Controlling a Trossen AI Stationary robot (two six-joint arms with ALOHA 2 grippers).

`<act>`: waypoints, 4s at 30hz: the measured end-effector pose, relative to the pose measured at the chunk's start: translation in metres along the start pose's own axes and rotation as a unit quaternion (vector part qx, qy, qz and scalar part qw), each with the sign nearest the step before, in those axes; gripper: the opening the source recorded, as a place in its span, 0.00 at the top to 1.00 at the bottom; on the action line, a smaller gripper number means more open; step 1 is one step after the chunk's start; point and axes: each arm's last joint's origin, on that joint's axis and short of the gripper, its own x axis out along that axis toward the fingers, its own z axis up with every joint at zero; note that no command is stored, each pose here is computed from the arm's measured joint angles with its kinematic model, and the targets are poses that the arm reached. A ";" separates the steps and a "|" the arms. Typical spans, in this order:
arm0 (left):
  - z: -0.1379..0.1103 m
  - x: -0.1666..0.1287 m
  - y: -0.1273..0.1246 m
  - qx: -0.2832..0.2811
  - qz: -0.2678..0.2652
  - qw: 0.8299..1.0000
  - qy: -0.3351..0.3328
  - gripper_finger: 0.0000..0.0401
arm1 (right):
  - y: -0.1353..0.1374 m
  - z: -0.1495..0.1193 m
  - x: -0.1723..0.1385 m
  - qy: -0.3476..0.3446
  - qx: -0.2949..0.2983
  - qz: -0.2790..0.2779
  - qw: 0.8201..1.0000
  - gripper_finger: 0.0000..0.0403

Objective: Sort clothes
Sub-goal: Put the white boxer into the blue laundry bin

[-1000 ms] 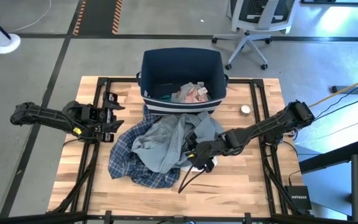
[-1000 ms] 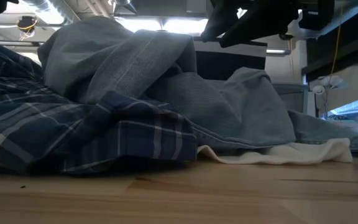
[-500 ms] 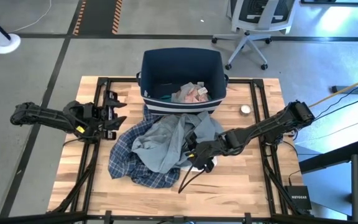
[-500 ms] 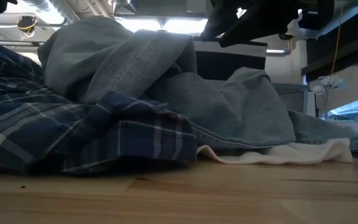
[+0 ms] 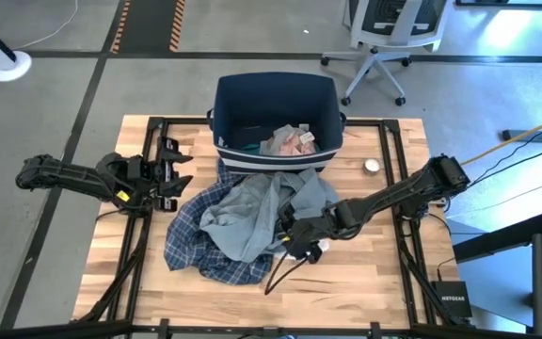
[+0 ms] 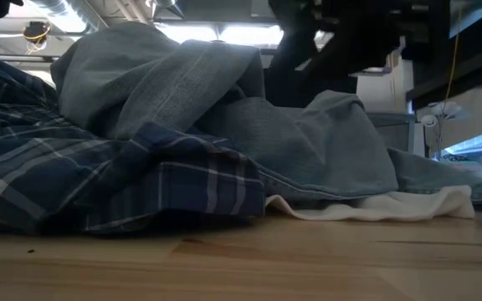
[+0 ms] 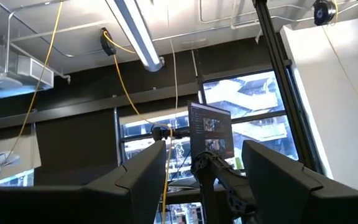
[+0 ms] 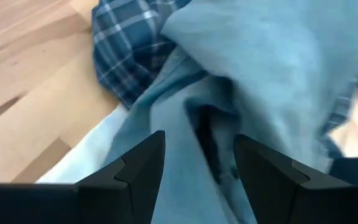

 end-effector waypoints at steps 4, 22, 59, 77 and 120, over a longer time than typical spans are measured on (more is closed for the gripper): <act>0.000 0.000 0.000 0.000 0.003 1.000 0.002 0.48 | 0.006 -0.003 0.018 0.010 -0.003 0.017 1.000 0.48; -0.003 0.000 0.004 0.016 0.081 0.996 0.033 0.48 | 0.015 -0.004 0.042 -0.013 0.002 0.058 0.998 0.48; -0.005 -0.002 0.008 0.022 0.154 0.986 0.057 0.48 | 0.014 -0.004 0.042 -0.014 0.002 0.056 0.998 0.48; -0.004 -0.022 0.007 -0.020 0.131 0.988 -0.080 0.48 | 0.016 -0.005 0.046 -0.009 0.001 0.059 0.998 0.48; -0.009 -0.021 0.008 0.008 0.158 0.986 -0.048 0.48 | 0.015 -0.004 0.046 -0.015 0.002 0.056 0.998 0.48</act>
